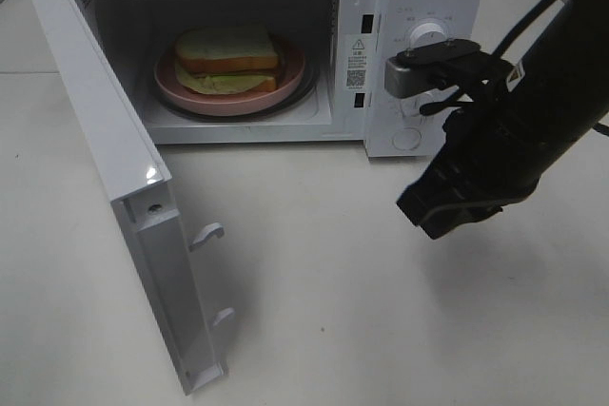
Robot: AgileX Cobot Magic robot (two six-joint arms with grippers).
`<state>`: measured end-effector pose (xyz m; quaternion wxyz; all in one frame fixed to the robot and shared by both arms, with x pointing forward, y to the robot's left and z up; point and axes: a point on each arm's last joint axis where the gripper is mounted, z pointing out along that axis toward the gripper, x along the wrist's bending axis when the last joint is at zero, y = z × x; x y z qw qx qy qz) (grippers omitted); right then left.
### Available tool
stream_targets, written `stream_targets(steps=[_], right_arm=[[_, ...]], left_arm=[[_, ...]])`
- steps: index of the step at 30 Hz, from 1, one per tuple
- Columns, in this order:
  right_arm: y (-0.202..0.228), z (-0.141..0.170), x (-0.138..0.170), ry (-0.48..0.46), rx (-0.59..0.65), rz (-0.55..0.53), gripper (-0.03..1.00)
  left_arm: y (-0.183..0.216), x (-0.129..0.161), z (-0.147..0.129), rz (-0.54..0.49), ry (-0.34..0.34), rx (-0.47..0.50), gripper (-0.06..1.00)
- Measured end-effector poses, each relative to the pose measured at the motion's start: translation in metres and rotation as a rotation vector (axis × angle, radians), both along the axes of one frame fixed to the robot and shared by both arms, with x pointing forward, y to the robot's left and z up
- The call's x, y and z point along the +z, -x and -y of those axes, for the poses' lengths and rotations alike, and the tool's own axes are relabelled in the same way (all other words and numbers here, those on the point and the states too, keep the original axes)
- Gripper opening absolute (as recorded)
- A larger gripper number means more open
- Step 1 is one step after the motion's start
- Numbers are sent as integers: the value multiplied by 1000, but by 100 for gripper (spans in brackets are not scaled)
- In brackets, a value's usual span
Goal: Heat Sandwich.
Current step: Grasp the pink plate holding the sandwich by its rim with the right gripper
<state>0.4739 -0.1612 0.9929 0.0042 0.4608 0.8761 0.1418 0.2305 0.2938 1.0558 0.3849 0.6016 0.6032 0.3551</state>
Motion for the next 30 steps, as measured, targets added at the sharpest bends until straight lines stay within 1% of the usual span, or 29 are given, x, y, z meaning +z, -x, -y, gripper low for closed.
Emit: stream_targets(steps=[1, 2, 4, 5, 6, 9, 10, 11, 12, 14, 15, 16, 18, 19, 20, 22, 23, 24, 25, 28, 29, 30], right_arm=[[0, 0, 0, 0, 0, 0, 12], [2, 1, 0, 33, 123, 3, 12], [4, 3, -1, 65, 237, 7, 12], [5, 4, -1, 88, 327, 15, 13], [5, 4, -1, 88, 327, 15, 13], [6, 5, -2, 113, 453, 37, 13], [6, 5, -2, 123, 533, 51, 13], [6, 5, -2, 123, 533, 51, 13], [6, 5, -2, 126, 565, 57, 13], [6, 6, -2, 137, 644, 73, 14], [6, 6, -2, 150, 716, 90, 14], [6, 6, -2, 150, 716, 90, 14], [5, 8, -2, 176, 788, 106, 15], [4, 10, -2, 210, 858, 121, 15], [4, 11, -3, 231, 888, 127, 17], [3, 13, -3, 249, 906, 130, 18], [3, 14, -3, 269, 926, 133, 20], [2, 16, -3, 296, 944, 136, 24], [2, 16, -3, 296, 944, 136, 24], [-1, 16, -3, 316, 953, 160, 37], [-1, 16, -2, 316, 952, 167, 46], [-1, 16, -2, 316, 952, 167, 46]], left_arm=[[0, 0, 0, 0, 0, 0, 97], [0, 0, 0, 0, 0, 0, 97], [0, 0, 0, 0, 0, 0, 97], [0, 0, 0, 0, 0, 0, 97], [0, 0, 0, 0, 0, 0, 97], [0, 0, 0, 0, 0, 0, 97], [0, 0, 0, 0, 0, 0, 97], [0, 0, 0, 0, 0, 0, 97], [0, 0, 0, 0, 0, 0, 97], [0, 0, 0, 0, 0, 0, 97], [0, 0, 0, 0, 0, 0, 97], [0, 0, 0, 0, 0, 0, 97], [0, 0, 0, 0, 0, 0, 97], [0, 0, 0, 0, 0, 0, 97], [0, 0, 0, 0, 0, 0, 97], [0, 0, 0, 0, 0, 0, 97], [0, 0, 0, 0, 0, 0, 97], [0, 0, 0, 0, 0, 0, 97], [0, 0, 0, 0, 0, 0, 97], [0, 0, 0, 0, 0, 0, 97], [0, 0, 0, 0, 0, 0, 97], [0, 0, 0, 0, 0, 0, 97]])
